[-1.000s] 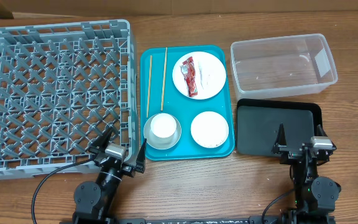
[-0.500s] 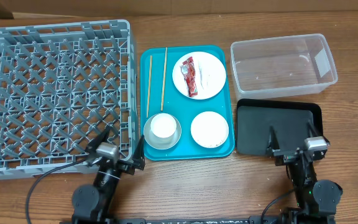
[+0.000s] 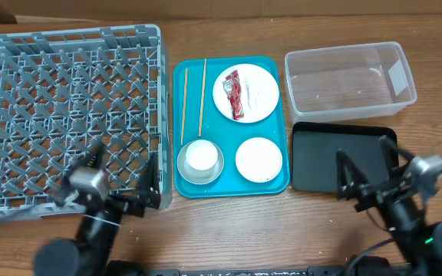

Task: Sort waste into correct bins and load items into the dishwasher
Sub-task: 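Grasp the white paper cup on the teal tray with the right gripper, then hand the paper cup from the right gripper to the left gripper, then lower the paper cup into the dish rack with the left gripper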

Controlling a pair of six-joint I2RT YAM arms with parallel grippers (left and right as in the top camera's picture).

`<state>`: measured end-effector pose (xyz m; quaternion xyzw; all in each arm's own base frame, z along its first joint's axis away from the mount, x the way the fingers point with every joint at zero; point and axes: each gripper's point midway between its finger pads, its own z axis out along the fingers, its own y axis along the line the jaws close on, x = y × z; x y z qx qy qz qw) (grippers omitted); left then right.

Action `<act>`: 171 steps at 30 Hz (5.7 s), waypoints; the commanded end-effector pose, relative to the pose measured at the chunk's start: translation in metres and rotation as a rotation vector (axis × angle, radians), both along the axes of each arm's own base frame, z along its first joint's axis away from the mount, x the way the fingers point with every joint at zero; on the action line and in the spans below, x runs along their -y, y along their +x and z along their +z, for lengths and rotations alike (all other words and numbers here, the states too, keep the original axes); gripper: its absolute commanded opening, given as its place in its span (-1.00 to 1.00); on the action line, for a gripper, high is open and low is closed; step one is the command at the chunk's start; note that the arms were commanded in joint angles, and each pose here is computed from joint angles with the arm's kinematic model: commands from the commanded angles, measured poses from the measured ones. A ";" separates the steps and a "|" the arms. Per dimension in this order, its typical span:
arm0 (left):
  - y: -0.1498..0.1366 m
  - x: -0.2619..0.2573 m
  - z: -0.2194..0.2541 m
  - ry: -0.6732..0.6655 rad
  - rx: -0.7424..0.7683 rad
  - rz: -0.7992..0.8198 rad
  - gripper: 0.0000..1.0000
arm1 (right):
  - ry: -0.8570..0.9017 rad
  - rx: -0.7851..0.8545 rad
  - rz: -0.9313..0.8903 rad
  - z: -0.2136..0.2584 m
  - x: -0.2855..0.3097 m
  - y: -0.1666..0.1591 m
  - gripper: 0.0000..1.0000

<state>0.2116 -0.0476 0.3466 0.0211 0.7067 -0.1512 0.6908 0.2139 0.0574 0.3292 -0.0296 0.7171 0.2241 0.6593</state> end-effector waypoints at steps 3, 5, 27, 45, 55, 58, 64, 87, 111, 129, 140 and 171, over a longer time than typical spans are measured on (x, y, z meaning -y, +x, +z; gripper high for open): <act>0.024 -0.002 0.017 0.100 -0.269 0.017 1.00 | 0.071 -0.299 0.097 0.038 -0.013 0.026 1.00; 0.031 -0.001 0.012 0.121 -0.396 0.015 1.00 | 0.090 -0.438 0.093 0.037 -0.012 0.041 1.00; 0.020 -0.027 0.005 -0.019 -0.671 0.214 0.99 | -0.197 -1.062 0.379 -0.153 -0.242 0.067 0.50; -0.004 -0.033 0.011 -0.017 -0.720 0.240 1.00 | -0.301 -1.186 0.162 -0.251 -0.250 0.086 -0.73; 0.001 -0.001 0.002 -0.017 -0.755 0.047 1.00 | -0.121 -1.045 0.328 -0.153 -0.225 0.100 -0.92; 0.007 0.037 -0.006 -0.055 -0.786 -0.176 1.00 | -0.012 -0.917 0.453 -0.095 -0.211 0.105 -0.92; 0.031 0.105 -0.015 -0.250 -0.860 -0.643 0.99 | 0.077 -0.700 0.635 -0.015 -0.148 0.091 -0.92; 0.032 0.158 0.020 -0.547 -0.793 -1.362 0.77 | 0.117 -0.470 1.032 0.035 -0.190 0.060 -0.92; 0.022 0.148 0.038 -0.500 -0.701 -1.351 0.10 | 0.117 -0.549 0.993 0.021 -0.189 0.059 0.50; -0.010 -0.057 -0.106 -0.134 -1.264 0.277 0.00 | 0.027 -0.855 0.598 -0.050 -0.142 0.077 0.64; -0.042 -0.105 -0.146 -0.043 -1.412 0.631 0.08 | 0.026 -0.859 0.595 -0.051 -0.141 0.076 0.66; 0.020 -0.094 -0.178 -0.125 -1.359 0.509 0.52 | 0.014 -0.885 0.568 -0.056 -0.137 0.075 0.68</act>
